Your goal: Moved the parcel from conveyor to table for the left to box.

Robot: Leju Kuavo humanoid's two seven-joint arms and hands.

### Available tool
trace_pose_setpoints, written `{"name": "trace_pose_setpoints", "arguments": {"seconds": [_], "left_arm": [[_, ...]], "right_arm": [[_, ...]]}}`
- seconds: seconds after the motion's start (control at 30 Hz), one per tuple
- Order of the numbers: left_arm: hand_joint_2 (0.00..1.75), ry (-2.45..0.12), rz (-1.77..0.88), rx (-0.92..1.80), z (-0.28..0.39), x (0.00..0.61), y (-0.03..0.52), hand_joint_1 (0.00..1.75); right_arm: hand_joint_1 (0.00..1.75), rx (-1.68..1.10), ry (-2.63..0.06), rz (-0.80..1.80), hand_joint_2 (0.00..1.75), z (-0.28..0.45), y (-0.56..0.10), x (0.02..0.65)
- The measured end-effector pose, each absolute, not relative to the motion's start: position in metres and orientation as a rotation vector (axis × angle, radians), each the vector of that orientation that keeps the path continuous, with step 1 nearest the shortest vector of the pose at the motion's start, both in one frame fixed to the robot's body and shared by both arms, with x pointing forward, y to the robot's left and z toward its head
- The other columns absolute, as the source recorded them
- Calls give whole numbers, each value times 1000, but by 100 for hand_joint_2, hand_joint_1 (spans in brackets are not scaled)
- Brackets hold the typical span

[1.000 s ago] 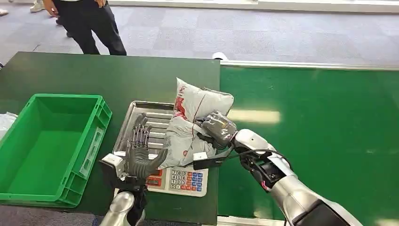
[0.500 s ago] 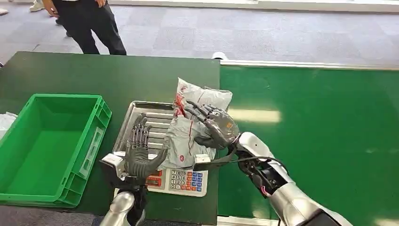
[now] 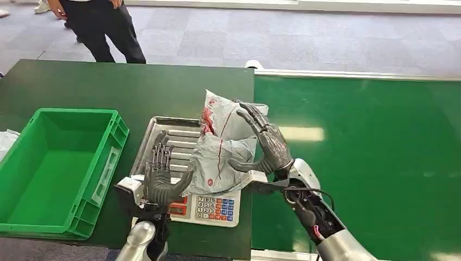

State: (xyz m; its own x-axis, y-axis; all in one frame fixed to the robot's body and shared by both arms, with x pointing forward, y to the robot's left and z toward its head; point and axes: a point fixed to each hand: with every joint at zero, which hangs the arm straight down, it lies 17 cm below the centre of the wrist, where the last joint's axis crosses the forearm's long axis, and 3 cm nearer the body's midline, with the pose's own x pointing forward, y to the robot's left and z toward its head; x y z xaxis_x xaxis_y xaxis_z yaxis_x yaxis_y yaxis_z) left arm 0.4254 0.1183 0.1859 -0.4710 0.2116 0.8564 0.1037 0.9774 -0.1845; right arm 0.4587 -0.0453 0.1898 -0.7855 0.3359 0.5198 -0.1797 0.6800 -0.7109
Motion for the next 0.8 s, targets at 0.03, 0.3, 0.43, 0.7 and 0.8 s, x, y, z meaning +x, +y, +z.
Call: {"name": "trace_pose_setpoints", "arguments": {"seconds": [0.03, 0.3, 0.43, 0.7, 0.8], "left_arm": [[175, -2065, 130, -220, 186, 425, 119, 0], [175, -2072, 135, -203, 188, 424, 121, 0], [175, -2101, 128, -189, 197, 423, 123, 0], [175, -2194, 76, -91, 223, 419, 128, 0], [175, -2227, 74, -72, 235, 419, 131, 0]], "right_arm": [[0, -106, -2253, 998, 175, 193, -49, 458], [0, -21, -2260, 484, 175, 216, -116, 451], [0, -24, -2253, 306, 175, 219, -149, 441], [0, -46, -2229, 150, 175, 213, -182, 425], [0, -49, -2207, 116, 175, 205, -188, 420]]}}
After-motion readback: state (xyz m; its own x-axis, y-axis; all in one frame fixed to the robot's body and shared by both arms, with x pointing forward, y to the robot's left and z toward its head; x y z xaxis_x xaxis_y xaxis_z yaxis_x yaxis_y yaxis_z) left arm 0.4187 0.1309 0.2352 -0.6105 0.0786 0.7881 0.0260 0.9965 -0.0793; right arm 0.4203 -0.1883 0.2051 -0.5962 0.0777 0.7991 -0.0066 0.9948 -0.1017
